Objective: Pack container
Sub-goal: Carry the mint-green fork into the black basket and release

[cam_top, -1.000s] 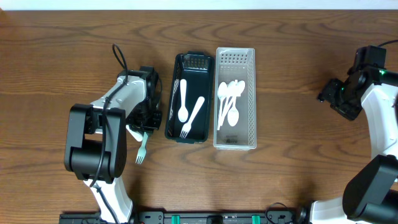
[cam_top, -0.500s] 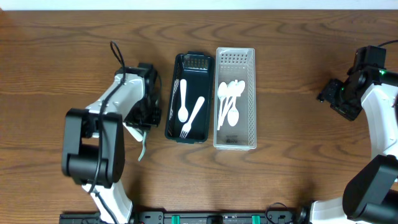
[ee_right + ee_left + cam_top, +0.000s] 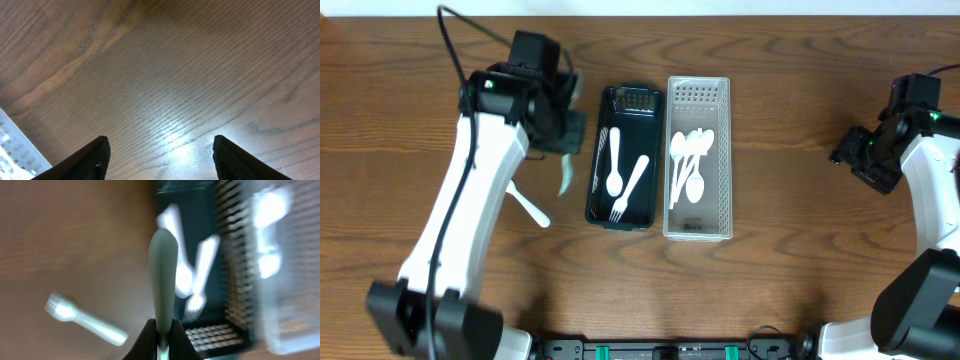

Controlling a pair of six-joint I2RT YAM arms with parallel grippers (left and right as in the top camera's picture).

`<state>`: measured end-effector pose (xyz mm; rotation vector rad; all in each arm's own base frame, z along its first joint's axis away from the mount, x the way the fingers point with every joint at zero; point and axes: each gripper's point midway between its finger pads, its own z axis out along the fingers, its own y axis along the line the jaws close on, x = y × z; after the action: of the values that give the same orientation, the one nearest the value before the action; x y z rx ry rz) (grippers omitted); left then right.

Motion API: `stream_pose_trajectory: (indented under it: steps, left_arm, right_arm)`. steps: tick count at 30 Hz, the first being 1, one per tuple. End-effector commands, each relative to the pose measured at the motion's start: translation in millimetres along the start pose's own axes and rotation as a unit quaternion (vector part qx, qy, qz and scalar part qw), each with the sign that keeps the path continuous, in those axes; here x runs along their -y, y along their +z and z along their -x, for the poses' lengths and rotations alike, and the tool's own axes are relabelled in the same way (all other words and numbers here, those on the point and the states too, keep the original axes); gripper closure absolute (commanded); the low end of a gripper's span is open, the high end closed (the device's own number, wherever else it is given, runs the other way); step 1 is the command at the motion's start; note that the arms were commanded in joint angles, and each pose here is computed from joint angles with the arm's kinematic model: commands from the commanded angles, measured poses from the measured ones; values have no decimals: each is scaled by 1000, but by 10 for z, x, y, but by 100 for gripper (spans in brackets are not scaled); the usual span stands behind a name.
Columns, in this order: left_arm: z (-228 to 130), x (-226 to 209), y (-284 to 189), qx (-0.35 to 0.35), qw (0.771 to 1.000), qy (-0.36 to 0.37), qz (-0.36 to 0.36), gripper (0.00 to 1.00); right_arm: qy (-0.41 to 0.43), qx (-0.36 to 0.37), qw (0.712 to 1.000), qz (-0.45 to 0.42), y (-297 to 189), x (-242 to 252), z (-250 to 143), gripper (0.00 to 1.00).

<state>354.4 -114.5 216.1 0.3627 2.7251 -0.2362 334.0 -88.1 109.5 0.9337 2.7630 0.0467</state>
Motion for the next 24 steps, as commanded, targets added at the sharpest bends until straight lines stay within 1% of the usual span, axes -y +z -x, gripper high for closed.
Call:
stream_pose_trajectory:
  steps: [1, 5, 9, 11, 14, 15, 16, 19, 21, 22, 24]
  left_arm:
    - [23, 450, 8, 5, 998, 37, -59, 94]
    - [-14, 606, 310, -29, 996, 54, -66, 94]
    - [-122, 627, 713, -84, 993, 54, -65, 93]
    - [-126, 621, 841, -93, 992, 53, -64, 92]
    - [-17, 630, 848, -73, 994, 47, -65, 44]
    - [40, 621, 791, -63, 995, 38, -64, 33]
    - [87, 608, 730, -55, 996, 30, -64, 25]
    - [206, 463, 515, -29, 998, -5, -57, 24]
    - [227, 272, 419, -20, 998, -37, -44, 24]
    - [211, 123, 400, -22, 998, -58, -25, 24]
    - [127, -298, 394, -33, 990, -134, 42, 24]
  right_arm:
    - [9, -4, 1000, -4, 27, 25, -3, 31]
    - [9, -4, 1000, -4, 27, 25, -4, 31]
    - [9, -4, 1000, -4, 27, 25, -3, 31]
    - [9, -4, 1000, -4, 27, 25, -3, 31]
    - [9, -2, 1000, -3, 27, 22, 4, 31]
    - [9, -2, 1000, -3, 27, 22, 5, 30]
    - [9, -2, 1000, -3, 27, 22, 6, 30]
    - [9, -2, 1000, -3, 27, 22, 6, 30]
    - [9, -2, 1000, -3, 27, 22, 6, 30]
    - [9, -2, 1000, -3, 27, 22, 6, 30]
    - [9, -2, 1000, -3, 27, 22, 6, 30]
